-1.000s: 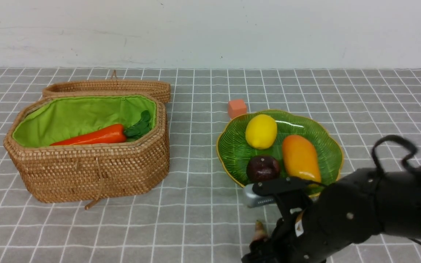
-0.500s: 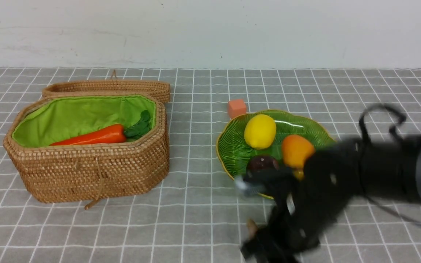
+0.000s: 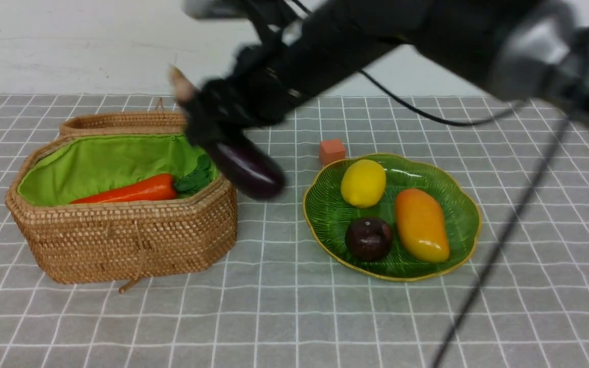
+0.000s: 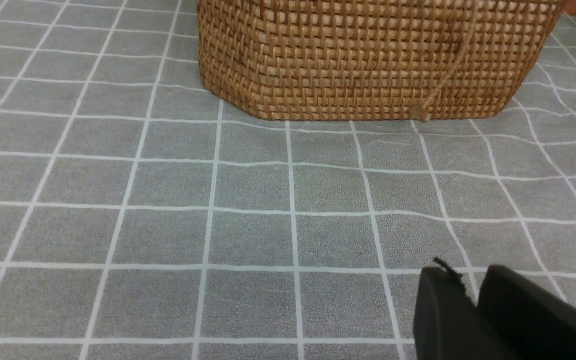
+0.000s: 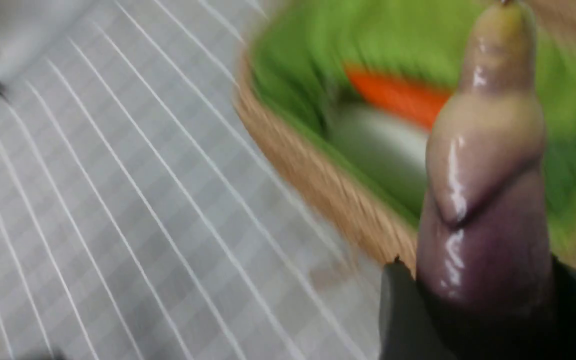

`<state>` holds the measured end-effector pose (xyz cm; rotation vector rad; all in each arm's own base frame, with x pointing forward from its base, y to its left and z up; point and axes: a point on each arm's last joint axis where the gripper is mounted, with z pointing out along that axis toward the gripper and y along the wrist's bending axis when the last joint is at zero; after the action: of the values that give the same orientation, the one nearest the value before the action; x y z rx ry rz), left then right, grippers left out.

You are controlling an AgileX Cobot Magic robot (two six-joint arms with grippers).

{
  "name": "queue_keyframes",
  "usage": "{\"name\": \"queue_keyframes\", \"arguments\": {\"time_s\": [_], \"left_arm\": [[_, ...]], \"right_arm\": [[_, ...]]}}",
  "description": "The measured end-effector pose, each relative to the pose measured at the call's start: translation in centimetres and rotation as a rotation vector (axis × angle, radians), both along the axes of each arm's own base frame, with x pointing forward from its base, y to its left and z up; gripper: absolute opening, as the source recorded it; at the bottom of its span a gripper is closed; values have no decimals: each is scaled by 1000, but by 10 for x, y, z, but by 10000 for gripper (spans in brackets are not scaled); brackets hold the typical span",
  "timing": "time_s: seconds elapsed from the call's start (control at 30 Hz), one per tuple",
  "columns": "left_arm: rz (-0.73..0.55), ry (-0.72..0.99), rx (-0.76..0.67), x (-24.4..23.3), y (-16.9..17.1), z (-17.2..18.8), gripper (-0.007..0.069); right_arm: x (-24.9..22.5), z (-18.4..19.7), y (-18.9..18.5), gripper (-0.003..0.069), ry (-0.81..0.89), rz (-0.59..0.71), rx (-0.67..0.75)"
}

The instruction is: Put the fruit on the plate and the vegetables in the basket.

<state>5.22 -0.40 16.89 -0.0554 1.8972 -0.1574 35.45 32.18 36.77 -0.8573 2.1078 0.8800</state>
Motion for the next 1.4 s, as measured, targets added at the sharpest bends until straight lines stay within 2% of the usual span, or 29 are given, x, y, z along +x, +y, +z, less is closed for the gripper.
{"name": "queue_keyframes", "arguments": {"time_s": [0.13, 0.3, 0.37, 0.5, 0.53, 0.57, 0.6, 0.7, 0.73, 0.8, 0.83, 0.87, 0.9, 0.93, 0.97, 1.03, 1.07, 1.1, 1.23, 1.4], "left_arm": [[0, 0, 0, 0, 0, 0, 112], [0, 0, 0, 0, 0, 0, 115], [0, 0, 0, 0, 0, 0, 118], [0, 0, 0, 0, 0, 0, 123], [0, 0, 0, 0, 0, 0, 124], [0, 0, 0, 0, 0, 0, 124], [0, 0, 0, 0, 0, 0, 125], [0, 0, 0, 0, 0, 0, 130], [0, 0, 0, 0, 0, 0, 132], [0, 0, 0, 0, 0, 0, 134], [0, 0, 0, 0, 0, 0, 135], [0, 0, 0, 0, 0, 0, 138], [0, 0, 0, 0, 0, 0, 139], [0, 0, 0, 0, 0, 0, 139], [0, 0, 0, 0, 0, 0, 142], [0, 0, 0, 0, 0, 0, 145], [0, 0, 0, 0, 0, 0, 145], [0, 0, 0, 0, 0, 0, 146], [0, 0, 0, 0, 0, 0, 151], [0, 0, 0, 0, 0, 0, 155]], "right_arm": [[26, -9, 23, 332, -86, -37, 141], [45, -41, 46, 334, -224, -78, 165], [49, -53, 53, 360, -267, -80, 154], [53, -73, 60, 517, -284, -74, 126], [52, -75, 60, 589, -267, -52, 110], [52, -75, 60, 589, -267, -53, 110], [48, -74, 56, 651, -221, 3, 74], [37, -64, 44, 672, -182, 98, -14], [28, -52, 34, 658, -155, 151, -78], [22, -37, 23, 634, -153, 161, -123], [16, -27, 14, 598, -140, 173, -167], [6, -4, -7, 512, -133, 147, -243], [0, 8, -17, 456, -134, 124, -285], [-1, 11, -20, 441, -133, 116, -295], [-9, 33, -42, 323, -147, 45, -368], [-17, 54, -64, 137, -158, -68, -419], [-20, 61, -71, 104, -162, -108, -425], [-27, 75, -87, 20, -164, -190, -429], [-65, 96, -121, -18, -137, -280, -415], [-98, 81, -143, -17, -71, -271, -465]]}}
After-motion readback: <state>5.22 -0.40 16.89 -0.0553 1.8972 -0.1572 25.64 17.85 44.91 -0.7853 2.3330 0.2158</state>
